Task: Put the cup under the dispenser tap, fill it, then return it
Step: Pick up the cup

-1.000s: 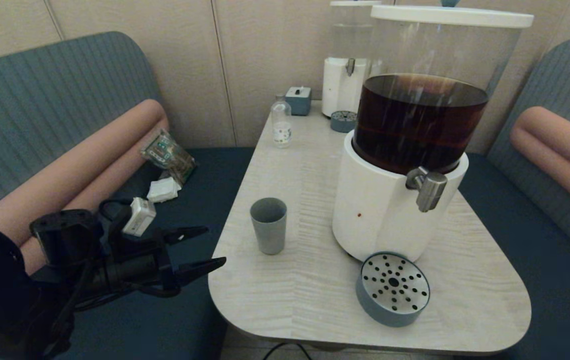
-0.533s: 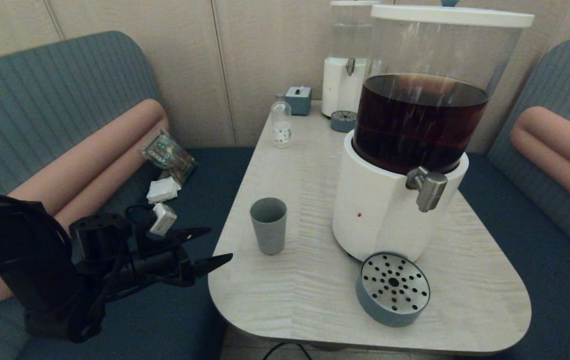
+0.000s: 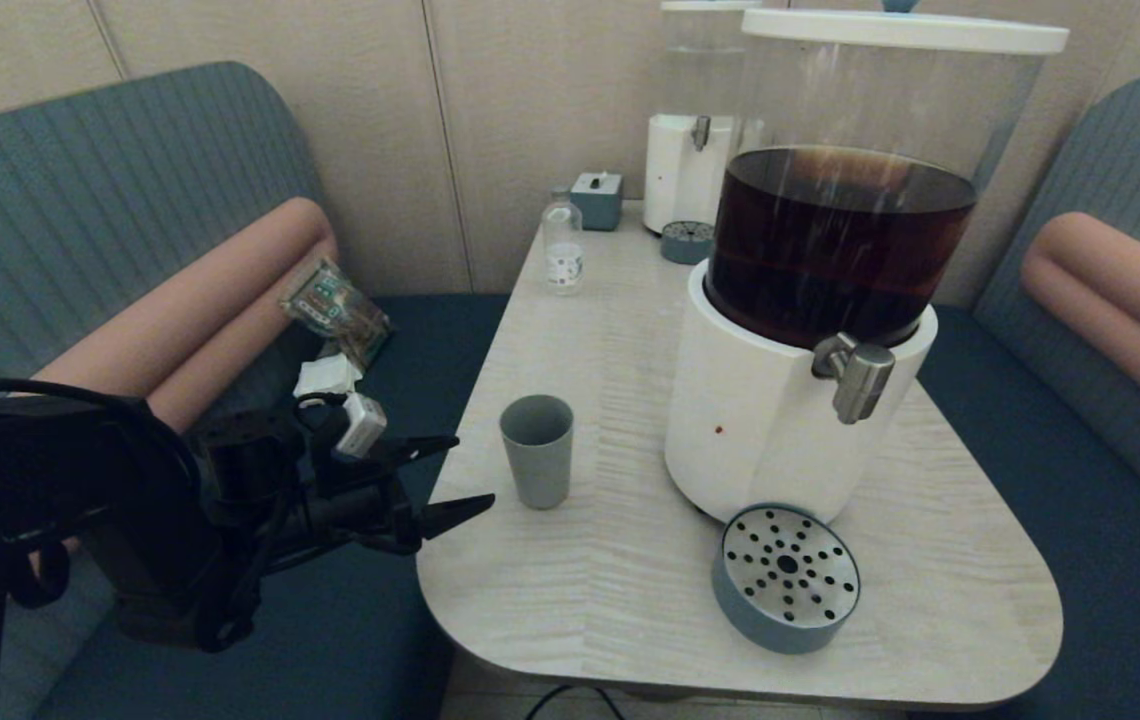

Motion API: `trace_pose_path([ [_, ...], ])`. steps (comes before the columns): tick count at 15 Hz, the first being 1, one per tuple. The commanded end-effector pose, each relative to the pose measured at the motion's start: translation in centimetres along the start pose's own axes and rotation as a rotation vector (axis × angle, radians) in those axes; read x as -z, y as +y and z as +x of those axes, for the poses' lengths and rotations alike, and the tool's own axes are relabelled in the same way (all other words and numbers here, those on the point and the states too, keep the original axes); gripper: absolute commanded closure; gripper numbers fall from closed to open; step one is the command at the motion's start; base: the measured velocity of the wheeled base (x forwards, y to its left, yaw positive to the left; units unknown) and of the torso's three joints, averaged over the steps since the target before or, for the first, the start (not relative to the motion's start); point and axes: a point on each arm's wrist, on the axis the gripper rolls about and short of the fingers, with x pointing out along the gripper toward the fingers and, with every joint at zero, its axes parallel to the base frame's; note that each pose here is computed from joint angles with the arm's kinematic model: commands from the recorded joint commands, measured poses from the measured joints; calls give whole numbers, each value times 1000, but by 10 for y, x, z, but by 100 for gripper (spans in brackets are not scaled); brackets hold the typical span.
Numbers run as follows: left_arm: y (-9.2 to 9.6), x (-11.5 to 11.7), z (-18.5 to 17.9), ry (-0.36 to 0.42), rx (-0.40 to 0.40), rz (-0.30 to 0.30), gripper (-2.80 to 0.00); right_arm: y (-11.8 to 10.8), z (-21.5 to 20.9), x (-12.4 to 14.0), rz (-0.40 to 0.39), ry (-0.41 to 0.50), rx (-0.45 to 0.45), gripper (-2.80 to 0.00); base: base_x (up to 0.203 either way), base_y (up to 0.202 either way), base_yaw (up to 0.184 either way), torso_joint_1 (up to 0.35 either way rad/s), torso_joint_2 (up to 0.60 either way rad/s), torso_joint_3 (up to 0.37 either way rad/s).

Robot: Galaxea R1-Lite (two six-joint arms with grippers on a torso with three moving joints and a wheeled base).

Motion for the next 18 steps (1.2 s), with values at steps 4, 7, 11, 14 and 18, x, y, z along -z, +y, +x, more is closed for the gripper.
trace_pose_path([
  [4, 8, -8, 17, -46, 25, 49, -280, 0, 0, 0, -1, -3, -1, 0, 0, 0, 0, 0, 0, 0],
  [7, 17, -11, 24, -70, 21, 72, -280, 0, 0, 0, -1, -3, -1, 0, 0, 0, 0, 0, 0, 0],
  [11, 17, -7, 23, -62, 20, 63, -280, 0, 0, 0, -1, -3, -1, 0, 0, 0, 0, 0, 0, 0],
  [14, 16, -6, 22, -58, 16, 57, -280, 0, 0, 0, -1, -3, -1, 0, 0, 0, 0, 0, 0, 0],
  [18, 16, -7, 21, -59, 12, 58, -280, 0, 0, 0, -1, -2, -1, 0, 0, 0, 0, 0, 0, 0],
])
